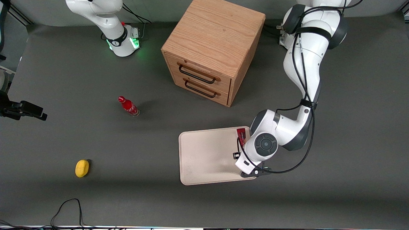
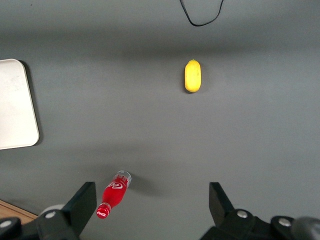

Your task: Place red cookie box on tray

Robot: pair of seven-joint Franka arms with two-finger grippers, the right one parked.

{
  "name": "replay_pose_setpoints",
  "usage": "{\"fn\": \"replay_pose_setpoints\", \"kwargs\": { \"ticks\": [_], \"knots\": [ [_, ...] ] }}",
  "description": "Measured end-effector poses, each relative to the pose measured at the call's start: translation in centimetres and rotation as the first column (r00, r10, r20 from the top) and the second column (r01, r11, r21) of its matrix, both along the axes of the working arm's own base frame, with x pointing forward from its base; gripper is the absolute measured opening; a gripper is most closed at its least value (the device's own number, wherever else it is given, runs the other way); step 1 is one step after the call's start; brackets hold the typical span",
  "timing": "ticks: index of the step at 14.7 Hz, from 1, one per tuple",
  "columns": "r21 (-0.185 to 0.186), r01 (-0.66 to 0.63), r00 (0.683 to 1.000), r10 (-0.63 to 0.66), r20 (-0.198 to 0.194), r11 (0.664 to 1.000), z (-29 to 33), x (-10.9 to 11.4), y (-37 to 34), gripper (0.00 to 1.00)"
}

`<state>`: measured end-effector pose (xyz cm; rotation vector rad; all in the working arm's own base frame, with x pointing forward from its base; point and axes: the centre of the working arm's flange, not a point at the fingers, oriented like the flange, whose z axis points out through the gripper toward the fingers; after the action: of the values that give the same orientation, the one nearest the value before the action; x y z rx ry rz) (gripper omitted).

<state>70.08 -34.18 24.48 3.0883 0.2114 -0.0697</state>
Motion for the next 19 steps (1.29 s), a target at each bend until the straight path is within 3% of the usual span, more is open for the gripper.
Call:
{"fn": "replay_pose_setpoints", "kwargs": {
  "ticks": [2, 5, 7, 11, 13, 19],
  "knots": [
    [0.0, -0.003, 1.0, 0.003, 0.006, 1.0, 0.8, 0.1, 0.2, 0.71],
    [0.026, -0.005, 0.999, 0.006, -0.036, 1.0, 3.4, -0.2, 1.2, 1.0],
    [0.042, -0.008, 0.998, 0.011, -0.058, 0.999, 6.9, -0.6, 2.1, 1.0],
    [0.054, -0.024, 0.998, 0.027, -0.048, 0.998, 15.2, -2.7, 4.7, 1.0],
    [0.065, -0.019, 0.999, 0.022, -0.048, 0.998, 18.7, -5.0, 7.3, 1.0],
    [0.097, 0.039, 0.998, -0.034, -0.053, 0.995, 26.1, -14.8, 18.2, 1.0]
  ]
}}
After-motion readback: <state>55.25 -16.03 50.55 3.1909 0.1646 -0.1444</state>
